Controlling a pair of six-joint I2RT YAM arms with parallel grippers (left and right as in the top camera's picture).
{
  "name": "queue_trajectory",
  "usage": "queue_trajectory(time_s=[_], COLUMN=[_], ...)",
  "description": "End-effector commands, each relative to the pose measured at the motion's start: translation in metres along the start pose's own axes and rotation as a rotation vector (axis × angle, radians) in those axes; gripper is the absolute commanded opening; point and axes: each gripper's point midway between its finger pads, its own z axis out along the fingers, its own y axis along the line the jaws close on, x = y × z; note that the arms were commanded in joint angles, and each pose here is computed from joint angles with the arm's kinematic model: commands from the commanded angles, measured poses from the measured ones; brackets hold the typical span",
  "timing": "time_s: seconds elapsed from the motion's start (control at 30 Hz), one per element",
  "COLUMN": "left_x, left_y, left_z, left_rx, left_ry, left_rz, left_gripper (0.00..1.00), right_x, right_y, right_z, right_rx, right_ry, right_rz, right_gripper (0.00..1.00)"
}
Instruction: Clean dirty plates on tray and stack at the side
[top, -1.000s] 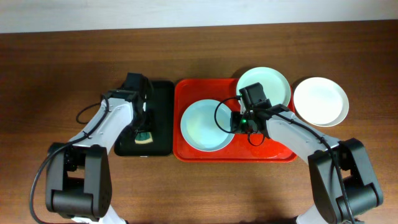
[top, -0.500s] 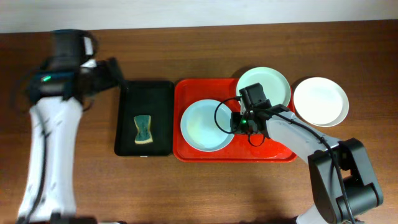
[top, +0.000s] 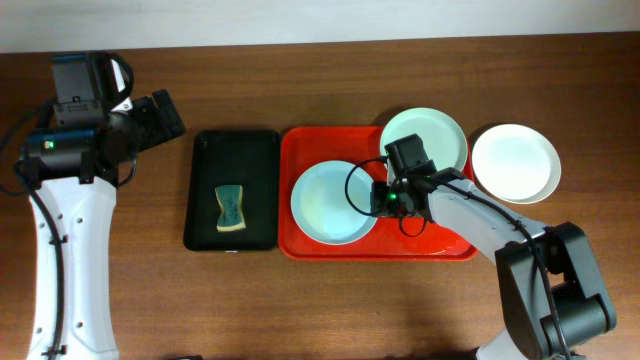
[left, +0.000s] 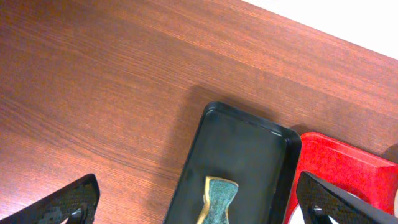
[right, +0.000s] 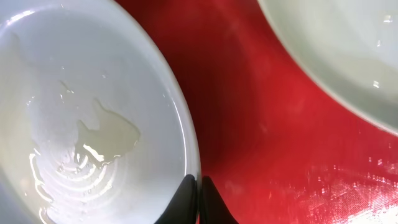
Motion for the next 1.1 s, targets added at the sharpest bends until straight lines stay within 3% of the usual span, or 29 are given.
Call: queue_trajectory(time_s=[0.0,0.43,0.73,0.93,1.07], left_x=[0.0,0.0,0.0,0.0,0.0], left_y=[0.0,0.0,0.0,0.0,0.0], left_z=[0.002,0.002,0.002,0.001,0.001], left_rx=[0.004,0.004,0.004,0.004,0.004], left_ry=[0.006,0.006,0.006,0.006,0.006], left_rz=[-0.012,-0.012,-0.012,-0.012,-0.012], left_gripper=[0.99,0.99,0.99,0.99,0.99], right_x=[-0.003,-0.063,-0.086,-0.105,-0.12], right_y=[0.002,0.04,0.058,0.088,0.118], right_z=[-0.007,-0.073,-0.093,-0.096,-0.1], right_rx=[0.007,-0.02,-0.065,-0.101,-0.057], right_ry=[0.026,-0.036,-0.1,-0.212,-0.368], right_rz=[0.015,-0.002,-0.012,-0.025,-0.075], right_gripper=[0.04,0.04,0.04,0.04,0.04])
